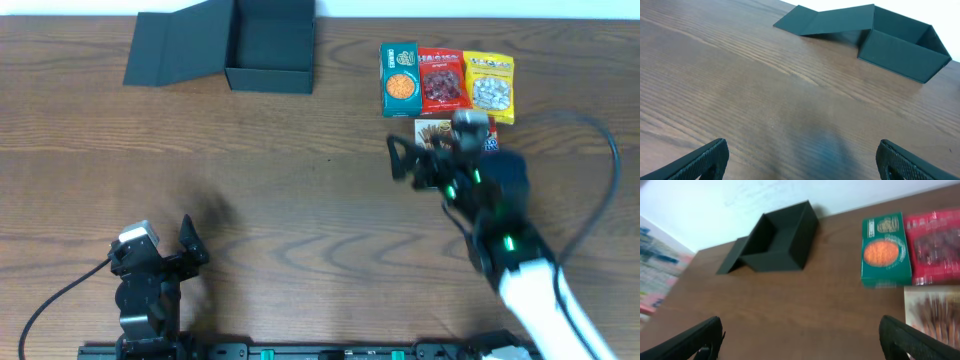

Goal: Pack container
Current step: 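Reach the right gripper toward the teal Good Day cookie box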

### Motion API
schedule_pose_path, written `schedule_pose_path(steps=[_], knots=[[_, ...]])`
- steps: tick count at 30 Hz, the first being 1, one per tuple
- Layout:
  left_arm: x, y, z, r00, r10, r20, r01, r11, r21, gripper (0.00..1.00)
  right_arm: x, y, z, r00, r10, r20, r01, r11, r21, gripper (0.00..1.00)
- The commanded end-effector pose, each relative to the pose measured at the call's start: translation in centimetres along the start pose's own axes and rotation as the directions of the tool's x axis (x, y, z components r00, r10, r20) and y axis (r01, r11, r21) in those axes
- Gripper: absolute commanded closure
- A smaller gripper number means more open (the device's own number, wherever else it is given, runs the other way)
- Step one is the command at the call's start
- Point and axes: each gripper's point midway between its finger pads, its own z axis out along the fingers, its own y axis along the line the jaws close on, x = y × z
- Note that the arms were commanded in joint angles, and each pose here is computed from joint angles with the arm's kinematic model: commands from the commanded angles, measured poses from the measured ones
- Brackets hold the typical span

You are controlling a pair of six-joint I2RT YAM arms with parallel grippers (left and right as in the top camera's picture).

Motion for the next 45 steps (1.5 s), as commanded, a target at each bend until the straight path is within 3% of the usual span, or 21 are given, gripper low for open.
schedule_pose_path(steps=[1,8,21,33,39,45], knots=[[0.7,0.6,0.3,1.0,-0.006,-0.011,0.006,1.0,-0.024,0.05,-2.4,-1.0,3.1,0.994,-0.102,-0.023,0.103,0.994,0.046,0.01],[0.7,0.6,0.3,1.0,-0.006,-0.01,0.006,1.0,-0.024,0.05,-5.9,-5.6,8.9,0.983,-0.155,-0.093,0.167,0.977,0.135,0.01],[0.7,0.6,0.3,1.0,-0.006,-0.01,0.006,1.0,-0.024,0.05,-5.9,-11.6,17.2,0.943,-0.212,-0.258,0.263,0.948,0.179,0.01],[0.5,0.4,0.3,1.0,-0.018,-0.004,0.018,1.0,-0.016,0.05,-7.2,-11.5,17.8,0.945,-0.234,-0.227,0.272,0.95,0.153,0.01],[1.1,-2.0,0.2,0.974,-0.216,-0.065,0.222,0.969,0.111,0.05,-5.9,-11.1,17.6,0.938,-0.213,-0.272,0.251,0.961,0.116,0.01],[0.6,-3.2,0.0,0.963,-0.258,-0.073,0.267,0.947,0.179,0.05,-4.7,-11.4,17.1,0.929,-0.184,-0.321,0.231,0.966,0.113,0.01]])
